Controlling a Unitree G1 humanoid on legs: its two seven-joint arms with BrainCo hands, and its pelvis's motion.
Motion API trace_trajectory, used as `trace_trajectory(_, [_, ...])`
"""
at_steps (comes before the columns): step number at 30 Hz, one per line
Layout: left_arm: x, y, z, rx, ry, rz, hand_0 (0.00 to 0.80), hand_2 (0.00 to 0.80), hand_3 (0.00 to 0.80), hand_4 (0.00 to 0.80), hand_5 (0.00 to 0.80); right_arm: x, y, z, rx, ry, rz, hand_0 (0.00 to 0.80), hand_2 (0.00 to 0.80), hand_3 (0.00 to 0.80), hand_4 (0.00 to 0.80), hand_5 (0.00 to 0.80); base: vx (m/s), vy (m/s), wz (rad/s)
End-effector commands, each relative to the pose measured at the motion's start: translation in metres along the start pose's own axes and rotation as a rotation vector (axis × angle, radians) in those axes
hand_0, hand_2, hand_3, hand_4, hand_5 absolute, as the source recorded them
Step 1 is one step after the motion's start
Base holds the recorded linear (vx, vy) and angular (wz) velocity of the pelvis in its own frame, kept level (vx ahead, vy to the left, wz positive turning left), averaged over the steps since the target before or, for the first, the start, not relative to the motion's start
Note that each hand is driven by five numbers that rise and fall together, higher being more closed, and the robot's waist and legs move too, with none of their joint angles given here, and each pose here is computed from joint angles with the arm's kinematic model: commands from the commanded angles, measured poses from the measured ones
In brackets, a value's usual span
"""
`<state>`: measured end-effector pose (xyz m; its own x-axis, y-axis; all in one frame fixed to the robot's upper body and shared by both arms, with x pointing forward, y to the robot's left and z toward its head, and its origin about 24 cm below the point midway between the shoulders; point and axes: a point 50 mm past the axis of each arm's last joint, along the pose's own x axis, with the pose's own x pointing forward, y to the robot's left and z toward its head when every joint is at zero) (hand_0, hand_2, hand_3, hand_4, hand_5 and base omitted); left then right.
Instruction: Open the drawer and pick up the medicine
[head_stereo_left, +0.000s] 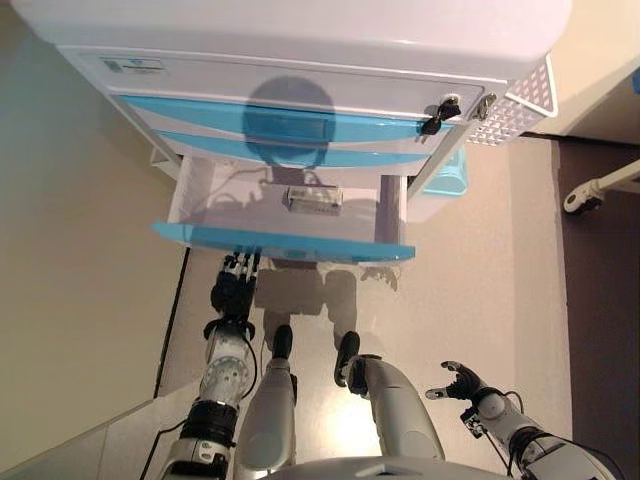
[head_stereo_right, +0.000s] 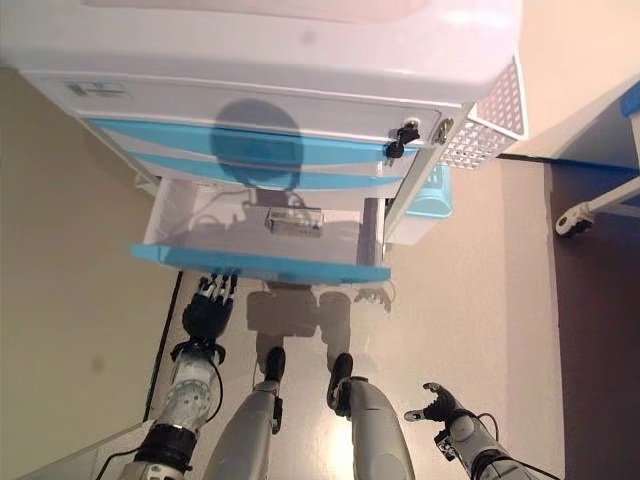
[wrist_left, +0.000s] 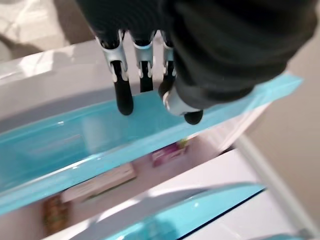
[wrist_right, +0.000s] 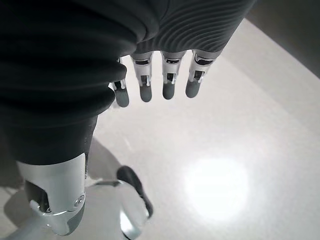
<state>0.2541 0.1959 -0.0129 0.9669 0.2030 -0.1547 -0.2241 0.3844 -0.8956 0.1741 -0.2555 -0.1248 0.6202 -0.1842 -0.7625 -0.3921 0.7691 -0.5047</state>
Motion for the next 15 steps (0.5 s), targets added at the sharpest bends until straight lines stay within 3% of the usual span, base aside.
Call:
trace_trajectory(1, [-0.006, -0.012, 0.076, 0.007, -0.320, -0.139, 0.800, 0.800, 0.800, 0.800, 0.800, -0.006, -0.001, -0.024, -0.056, 0.080, 0.003, 0.000, 0.000, 0.000, 0.000, 0.000, -0.016, -0.018, 0.05])
trace_trajectory(15, [-0.042, 0.062, 0.066, -0.018, -0.250, 0.150, 0.800, 0.800, 0.800, 0.800, 0.800, -0.008, -0.017, -0.034, -0.093, 0.115, -0.032, 0.000, 0.000, 0.000, 0.000, 0.000, 0.001, -0.005, 0.05])
